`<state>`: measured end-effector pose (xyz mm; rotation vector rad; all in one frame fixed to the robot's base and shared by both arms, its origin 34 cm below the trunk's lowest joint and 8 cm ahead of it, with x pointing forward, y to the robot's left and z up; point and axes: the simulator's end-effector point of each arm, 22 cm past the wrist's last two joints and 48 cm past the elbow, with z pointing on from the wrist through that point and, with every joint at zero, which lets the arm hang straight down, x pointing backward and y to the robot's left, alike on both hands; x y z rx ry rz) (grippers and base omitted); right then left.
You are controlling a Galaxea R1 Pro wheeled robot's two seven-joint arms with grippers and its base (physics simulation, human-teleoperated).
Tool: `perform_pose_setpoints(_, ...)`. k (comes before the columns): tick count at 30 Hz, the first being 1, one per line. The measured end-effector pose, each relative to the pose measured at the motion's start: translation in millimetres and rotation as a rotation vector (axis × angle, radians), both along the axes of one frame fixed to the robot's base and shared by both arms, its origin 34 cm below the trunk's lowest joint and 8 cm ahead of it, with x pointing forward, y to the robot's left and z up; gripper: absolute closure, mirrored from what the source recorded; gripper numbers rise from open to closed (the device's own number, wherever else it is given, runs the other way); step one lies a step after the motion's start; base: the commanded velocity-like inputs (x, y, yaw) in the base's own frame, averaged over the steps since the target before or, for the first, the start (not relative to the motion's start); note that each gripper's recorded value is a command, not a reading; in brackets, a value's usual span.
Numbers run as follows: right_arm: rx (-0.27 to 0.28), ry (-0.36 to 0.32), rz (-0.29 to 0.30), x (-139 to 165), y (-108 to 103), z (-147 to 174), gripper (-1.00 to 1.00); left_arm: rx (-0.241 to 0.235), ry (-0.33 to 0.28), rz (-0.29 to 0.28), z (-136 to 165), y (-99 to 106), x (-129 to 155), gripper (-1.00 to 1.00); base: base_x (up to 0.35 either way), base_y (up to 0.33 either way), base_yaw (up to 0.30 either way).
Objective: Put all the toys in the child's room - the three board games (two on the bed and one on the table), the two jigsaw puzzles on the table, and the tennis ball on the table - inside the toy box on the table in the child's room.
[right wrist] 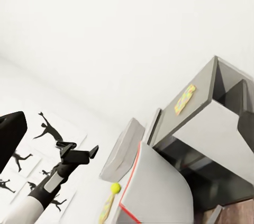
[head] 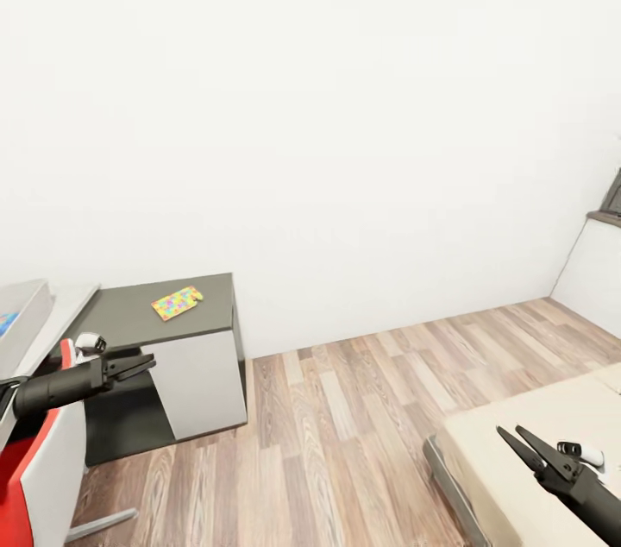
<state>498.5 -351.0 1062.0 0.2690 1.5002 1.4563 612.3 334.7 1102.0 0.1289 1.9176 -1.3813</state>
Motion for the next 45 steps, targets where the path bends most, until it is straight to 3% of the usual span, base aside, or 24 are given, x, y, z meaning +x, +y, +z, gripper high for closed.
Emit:
perform_pose_setpoints(18,0.035,0.067,-0.023,-1.2,-10.6,-20.1,-1.0,0.0,0.021,-0.002,-10.5,-0.9,1.9,-1.0,-0.24,-0.125,-0.106)
perform_pose_setpoints(45,0.051,0.105,-0.048,-2.4,-18.9,-34.1,-1.0,0.001,0.044,-0.002,-22.1,-0.6,3.6,-1.0,-0.015,-0.012,-0.234)
